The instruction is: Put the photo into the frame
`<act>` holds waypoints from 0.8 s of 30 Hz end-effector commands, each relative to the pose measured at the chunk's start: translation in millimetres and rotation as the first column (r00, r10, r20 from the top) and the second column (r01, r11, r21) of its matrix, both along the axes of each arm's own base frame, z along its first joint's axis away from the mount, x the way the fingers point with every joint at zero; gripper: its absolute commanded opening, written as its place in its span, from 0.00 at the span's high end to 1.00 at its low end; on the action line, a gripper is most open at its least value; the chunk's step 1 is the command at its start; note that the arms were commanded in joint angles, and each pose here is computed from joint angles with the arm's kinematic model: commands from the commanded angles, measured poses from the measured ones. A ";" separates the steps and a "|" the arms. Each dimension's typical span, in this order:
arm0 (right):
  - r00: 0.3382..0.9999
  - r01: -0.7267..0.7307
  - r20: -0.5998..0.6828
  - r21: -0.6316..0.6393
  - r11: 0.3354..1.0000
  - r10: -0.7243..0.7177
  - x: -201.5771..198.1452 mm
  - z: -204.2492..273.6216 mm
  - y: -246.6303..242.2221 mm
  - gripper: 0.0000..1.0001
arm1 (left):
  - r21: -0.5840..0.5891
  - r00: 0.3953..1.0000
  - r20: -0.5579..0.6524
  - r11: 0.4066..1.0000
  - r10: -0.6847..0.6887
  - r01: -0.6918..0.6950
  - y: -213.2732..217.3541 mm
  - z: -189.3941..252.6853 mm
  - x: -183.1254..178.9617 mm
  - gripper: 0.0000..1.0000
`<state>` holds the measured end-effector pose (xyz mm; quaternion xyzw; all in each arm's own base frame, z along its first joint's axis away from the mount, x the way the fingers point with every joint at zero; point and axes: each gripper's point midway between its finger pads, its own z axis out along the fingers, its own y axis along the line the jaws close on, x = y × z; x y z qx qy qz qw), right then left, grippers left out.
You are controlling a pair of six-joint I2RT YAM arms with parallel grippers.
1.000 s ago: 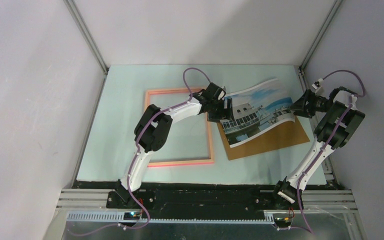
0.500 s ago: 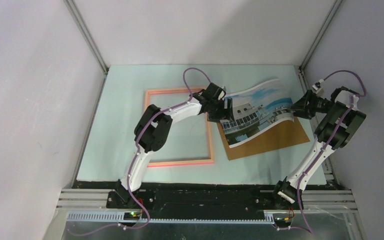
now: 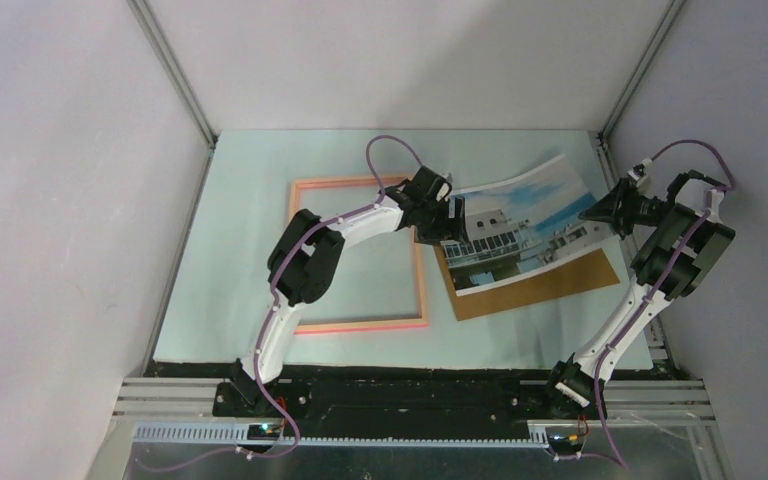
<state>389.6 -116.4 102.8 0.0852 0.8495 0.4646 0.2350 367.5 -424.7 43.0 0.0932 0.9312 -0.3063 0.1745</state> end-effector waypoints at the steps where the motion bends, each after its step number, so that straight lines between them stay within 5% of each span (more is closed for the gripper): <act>1: 0.975 0.166 0.151 -0.006 0.986 -0.163 -11.6 50.8 -62.9 0.25 | 0.076 1.000 -0.016 0.997 -0.014 0.016 13.8 -9.5 -15.8 0.13; 18: 0.986 0.136 0.105 -0.025 0.990 -0.133 -12.6 14.9 -43.4 0.32 | 0.083 1.000 -0.015 0.996 -0.015 0.016 17.7 -10.9 -15.9 0.14; 24: 0.990 0.105 0.099 -0.061 0.993 -0.099 -7.6 7.1 -20.3 0.48 | 0.076 1.000 -0.006 0.997 -0.020 0.021 16.7 -5.8 -15.5 0.14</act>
